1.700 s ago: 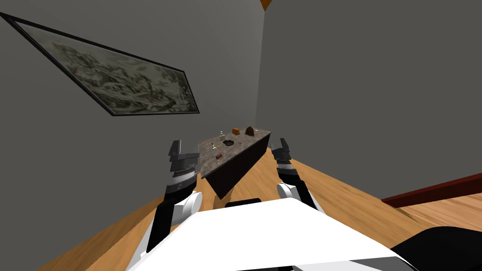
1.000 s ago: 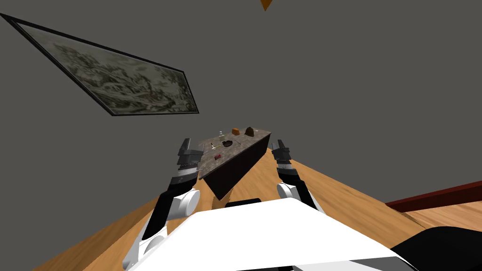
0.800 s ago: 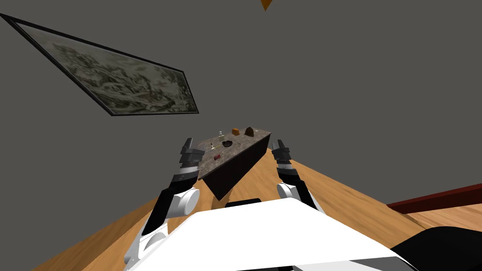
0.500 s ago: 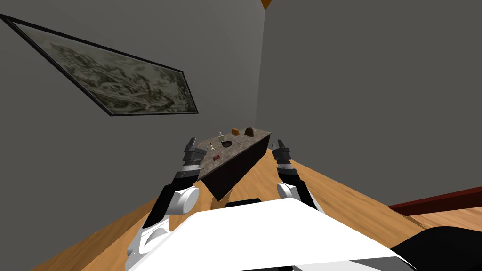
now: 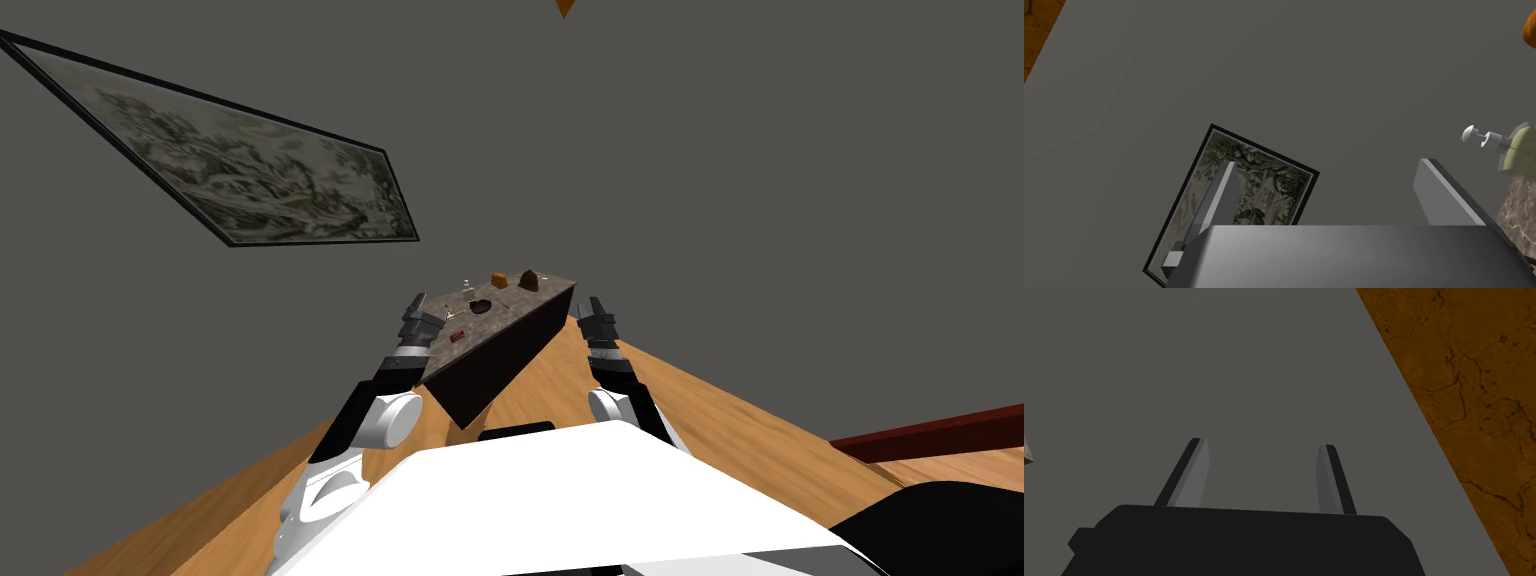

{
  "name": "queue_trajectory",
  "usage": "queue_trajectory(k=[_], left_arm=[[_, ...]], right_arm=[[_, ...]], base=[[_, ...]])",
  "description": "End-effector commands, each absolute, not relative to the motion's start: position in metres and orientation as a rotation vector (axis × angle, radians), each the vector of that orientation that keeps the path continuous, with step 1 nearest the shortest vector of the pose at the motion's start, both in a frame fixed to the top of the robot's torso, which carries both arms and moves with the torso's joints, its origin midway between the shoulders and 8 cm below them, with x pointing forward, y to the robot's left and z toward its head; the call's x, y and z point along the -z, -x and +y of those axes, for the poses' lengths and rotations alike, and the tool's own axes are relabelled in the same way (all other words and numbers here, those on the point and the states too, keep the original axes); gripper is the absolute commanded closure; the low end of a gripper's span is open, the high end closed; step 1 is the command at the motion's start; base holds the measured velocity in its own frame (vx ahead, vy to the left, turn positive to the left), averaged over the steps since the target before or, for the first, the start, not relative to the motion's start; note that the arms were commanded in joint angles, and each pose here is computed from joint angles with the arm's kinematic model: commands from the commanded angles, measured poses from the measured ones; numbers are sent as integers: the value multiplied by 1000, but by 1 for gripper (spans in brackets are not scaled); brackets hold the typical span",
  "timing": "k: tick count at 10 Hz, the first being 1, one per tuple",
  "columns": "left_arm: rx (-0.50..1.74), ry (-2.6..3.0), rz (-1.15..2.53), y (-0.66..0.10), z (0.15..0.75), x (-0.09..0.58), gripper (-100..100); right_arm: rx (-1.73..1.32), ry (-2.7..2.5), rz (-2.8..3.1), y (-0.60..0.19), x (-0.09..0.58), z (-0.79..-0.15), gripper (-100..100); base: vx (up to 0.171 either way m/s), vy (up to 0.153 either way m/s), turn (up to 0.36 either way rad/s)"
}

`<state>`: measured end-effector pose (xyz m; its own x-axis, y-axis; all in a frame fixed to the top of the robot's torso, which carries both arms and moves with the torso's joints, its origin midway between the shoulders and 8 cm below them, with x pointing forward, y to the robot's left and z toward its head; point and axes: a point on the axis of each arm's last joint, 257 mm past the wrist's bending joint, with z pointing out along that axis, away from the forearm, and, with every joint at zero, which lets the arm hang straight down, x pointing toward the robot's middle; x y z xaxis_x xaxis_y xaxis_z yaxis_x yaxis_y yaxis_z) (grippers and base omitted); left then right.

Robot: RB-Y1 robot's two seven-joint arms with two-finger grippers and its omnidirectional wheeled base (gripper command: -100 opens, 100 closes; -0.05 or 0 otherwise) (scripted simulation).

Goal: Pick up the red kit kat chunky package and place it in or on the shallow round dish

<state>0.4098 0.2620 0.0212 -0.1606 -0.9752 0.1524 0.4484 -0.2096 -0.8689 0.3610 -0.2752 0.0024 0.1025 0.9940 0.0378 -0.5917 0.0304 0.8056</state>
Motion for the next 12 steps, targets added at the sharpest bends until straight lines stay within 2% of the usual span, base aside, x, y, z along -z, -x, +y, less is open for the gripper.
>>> queue_trajectory(k=[1, 12], left_arm=[[1631, 948, 864, -416, 260, -13, -100], [1714, 1227, 1131, -457, 238, 47, -100]], right_arm=[[-1368, -786, 657, -361, -2, -275, 0], [-1368, -786, 657, -361, -2, -275, 0]], base=[[19, -30, 6], [24, -32, -2]])
